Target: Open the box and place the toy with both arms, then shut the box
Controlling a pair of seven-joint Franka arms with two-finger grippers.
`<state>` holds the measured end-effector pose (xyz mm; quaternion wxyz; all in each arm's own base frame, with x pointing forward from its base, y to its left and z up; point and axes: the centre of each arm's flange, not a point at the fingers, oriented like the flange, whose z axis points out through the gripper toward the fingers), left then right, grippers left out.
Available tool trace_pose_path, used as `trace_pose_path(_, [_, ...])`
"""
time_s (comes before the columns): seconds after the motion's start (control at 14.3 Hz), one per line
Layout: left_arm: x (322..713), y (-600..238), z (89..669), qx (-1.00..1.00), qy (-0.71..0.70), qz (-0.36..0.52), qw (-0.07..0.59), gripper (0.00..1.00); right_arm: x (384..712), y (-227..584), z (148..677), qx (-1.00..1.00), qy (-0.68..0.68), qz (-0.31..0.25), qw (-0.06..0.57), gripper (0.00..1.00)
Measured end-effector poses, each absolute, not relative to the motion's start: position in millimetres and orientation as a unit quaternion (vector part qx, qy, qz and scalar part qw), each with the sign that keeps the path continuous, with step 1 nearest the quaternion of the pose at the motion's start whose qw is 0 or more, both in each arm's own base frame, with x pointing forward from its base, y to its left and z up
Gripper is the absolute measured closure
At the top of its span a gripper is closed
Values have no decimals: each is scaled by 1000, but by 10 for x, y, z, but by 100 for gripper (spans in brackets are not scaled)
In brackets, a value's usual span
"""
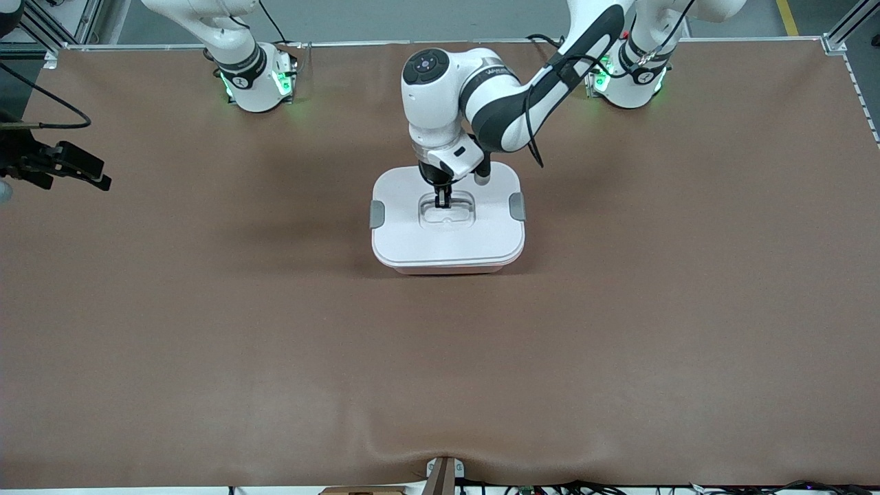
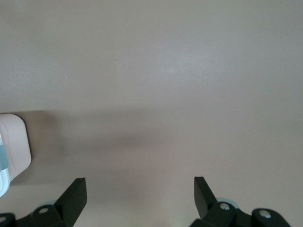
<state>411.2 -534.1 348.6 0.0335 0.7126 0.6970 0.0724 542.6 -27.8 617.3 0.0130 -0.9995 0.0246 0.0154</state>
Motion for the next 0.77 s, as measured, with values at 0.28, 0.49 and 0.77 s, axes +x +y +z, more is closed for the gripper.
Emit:
trace_pose_path(0.28, [4135, -5322, 3467, 716, 694, 70, 37, 93, 5426, -278, 6173, -999, 25, 15, 13, 0])
trace_pose_path(0.49, [4132, -5317, 3452, 717, 693, 69, 38, 93, 5426, -278, 6173, -999, 25, 15, 13, 0])
trace_pose_path(0.77, [4106, -5315, 3438, 728, 681, 70, 37, 93, 5426, -278, 6173, -999, 25, 15, 13, 0])
